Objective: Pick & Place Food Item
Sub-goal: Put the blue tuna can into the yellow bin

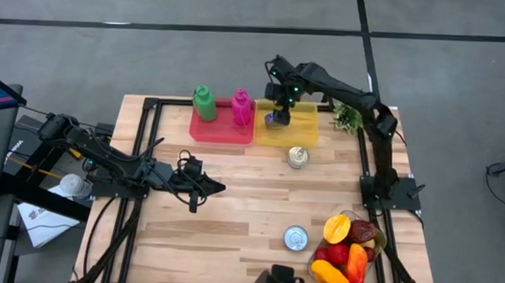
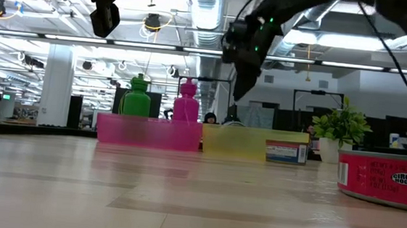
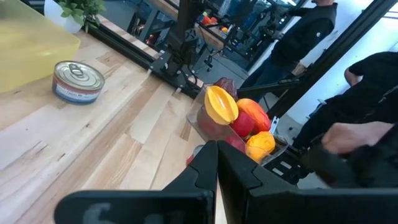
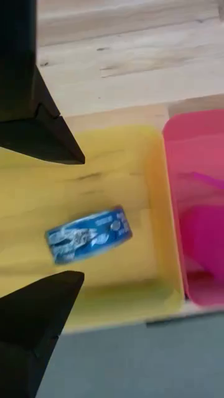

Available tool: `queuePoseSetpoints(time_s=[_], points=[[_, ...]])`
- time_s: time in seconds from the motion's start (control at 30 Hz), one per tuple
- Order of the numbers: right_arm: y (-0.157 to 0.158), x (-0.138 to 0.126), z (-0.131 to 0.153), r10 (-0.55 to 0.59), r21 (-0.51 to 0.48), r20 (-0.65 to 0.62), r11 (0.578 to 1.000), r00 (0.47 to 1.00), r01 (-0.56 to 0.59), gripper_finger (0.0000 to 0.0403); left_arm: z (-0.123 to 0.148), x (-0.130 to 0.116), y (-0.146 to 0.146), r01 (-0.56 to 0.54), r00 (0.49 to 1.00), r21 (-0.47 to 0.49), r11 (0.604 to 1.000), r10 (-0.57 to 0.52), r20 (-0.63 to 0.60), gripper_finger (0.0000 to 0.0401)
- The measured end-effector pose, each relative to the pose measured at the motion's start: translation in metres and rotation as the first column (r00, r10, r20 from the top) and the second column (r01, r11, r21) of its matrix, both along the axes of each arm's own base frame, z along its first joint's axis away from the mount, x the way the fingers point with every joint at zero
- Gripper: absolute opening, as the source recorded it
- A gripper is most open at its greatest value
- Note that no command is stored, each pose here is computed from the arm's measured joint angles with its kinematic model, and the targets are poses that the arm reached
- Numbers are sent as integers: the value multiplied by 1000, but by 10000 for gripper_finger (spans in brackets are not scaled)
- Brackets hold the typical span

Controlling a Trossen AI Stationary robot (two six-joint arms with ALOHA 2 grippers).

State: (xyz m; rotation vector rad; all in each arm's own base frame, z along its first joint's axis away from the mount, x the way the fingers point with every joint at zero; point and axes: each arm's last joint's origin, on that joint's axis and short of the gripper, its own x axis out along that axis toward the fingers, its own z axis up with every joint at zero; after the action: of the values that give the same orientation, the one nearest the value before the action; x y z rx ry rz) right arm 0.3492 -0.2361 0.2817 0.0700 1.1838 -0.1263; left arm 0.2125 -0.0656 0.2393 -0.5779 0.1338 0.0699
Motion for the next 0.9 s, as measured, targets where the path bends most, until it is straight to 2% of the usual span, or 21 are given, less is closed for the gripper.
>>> queuePoseSetpoints(time_s=[0.07,0.37,0.63,0.9], points=[[-4,3,-12,12,36,-11,999,1000,-11,291,0,0,0,0,1000,0,1000,0,-1,0],[-10,14,-53,95,31,-148,995,984,-92,291,0,0,0,-4,1000,0,1000,4,-1,0],[-10,21,-58,111,-41,-166,992,980,-119,289,0,0,0,-5,1000,-2,1000,5,-1,0],[-9,25,-58,119,-65,-155,989,981,-130,257,0,0,0,-5,1000,-9,1000,5,-3,0]])
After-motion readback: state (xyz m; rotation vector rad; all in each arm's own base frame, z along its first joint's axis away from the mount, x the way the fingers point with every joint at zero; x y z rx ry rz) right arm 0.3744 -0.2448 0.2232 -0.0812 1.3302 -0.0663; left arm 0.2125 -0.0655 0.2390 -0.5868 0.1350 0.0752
